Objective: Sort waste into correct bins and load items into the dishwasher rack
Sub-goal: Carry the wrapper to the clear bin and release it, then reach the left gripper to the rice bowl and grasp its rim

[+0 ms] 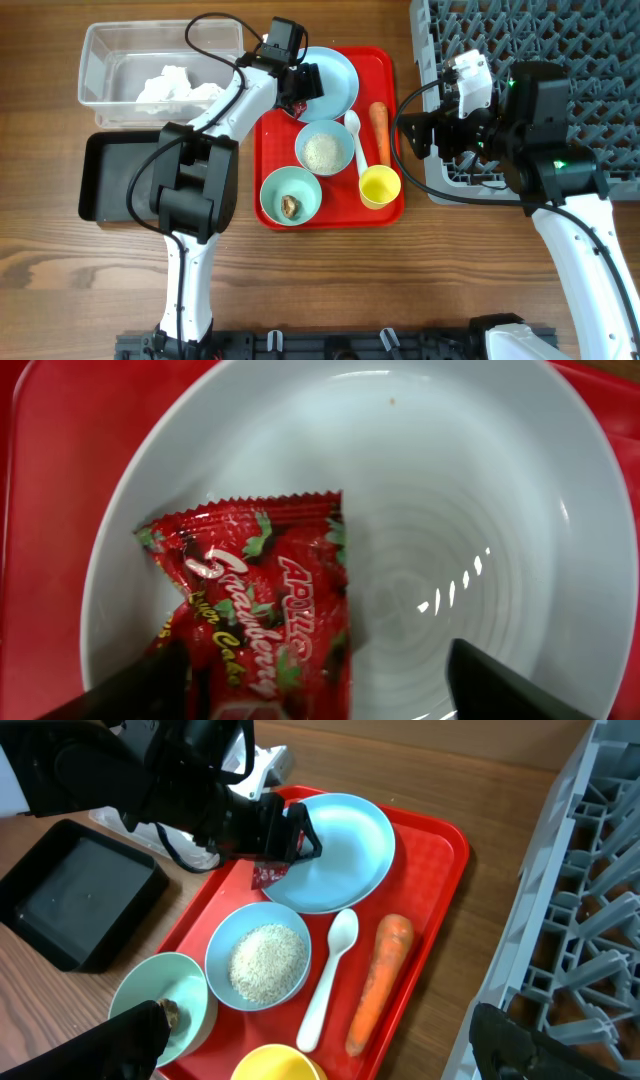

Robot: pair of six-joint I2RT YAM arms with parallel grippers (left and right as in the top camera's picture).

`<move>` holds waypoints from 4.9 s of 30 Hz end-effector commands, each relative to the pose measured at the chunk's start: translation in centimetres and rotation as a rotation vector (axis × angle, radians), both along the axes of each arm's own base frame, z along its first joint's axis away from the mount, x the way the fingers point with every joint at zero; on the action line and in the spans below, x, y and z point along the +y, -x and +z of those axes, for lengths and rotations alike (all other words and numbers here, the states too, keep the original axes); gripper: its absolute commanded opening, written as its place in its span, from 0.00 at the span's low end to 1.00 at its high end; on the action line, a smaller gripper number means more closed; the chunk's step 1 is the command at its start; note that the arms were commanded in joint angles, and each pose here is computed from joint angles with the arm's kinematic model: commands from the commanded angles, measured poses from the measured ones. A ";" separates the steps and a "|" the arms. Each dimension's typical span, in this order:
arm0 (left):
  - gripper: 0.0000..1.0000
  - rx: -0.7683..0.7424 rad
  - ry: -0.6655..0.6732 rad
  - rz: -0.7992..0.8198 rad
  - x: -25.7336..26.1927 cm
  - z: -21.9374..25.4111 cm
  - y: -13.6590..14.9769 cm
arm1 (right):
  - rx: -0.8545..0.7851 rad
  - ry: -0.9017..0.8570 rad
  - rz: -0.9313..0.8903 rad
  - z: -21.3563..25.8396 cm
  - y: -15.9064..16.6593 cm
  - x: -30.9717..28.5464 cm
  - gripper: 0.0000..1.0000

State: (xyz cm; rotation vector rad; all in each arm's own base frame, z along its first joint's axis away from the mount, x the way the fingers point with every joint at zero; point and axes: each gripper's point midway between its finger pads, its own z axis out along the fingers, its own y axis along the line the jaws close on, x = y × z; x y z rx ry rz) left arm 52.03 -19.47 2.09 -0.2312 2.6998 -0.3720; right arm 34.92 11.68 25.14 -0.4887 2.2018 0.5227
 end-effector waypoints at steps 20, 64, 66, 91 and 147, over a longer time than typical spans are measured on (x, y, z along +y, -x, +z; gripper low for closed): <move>0.04 -0.095 0.068 -0.040 -0.7 11.6 1.6 | -0.016 -0.014 -0.001 0.6 -0.6 0.1 1.00; 0.99 -0.156 0.072 0.325 17.2 17.5 0.2 | -0.128 -0.054 -0.019 3.1 -2.3 0.3 1.00; 0.99 -0.169 0.072 0.305 16.5 18.4 0.6 | -0.116 -0.064 -0.028 3.0 -2.3 0.3 1.00; 0.99 -0.123 0.011 0.060 9.5 20.8 5.9 | -0.099 -0.044 -0.008 2.7 -1.5 0.3 1.00; 0.79 0.169 -0.238 -0.468 -8.5 4.8 13.8 | 0.233 0.088 -0.790 0.0 -1.9 -16.0 1.00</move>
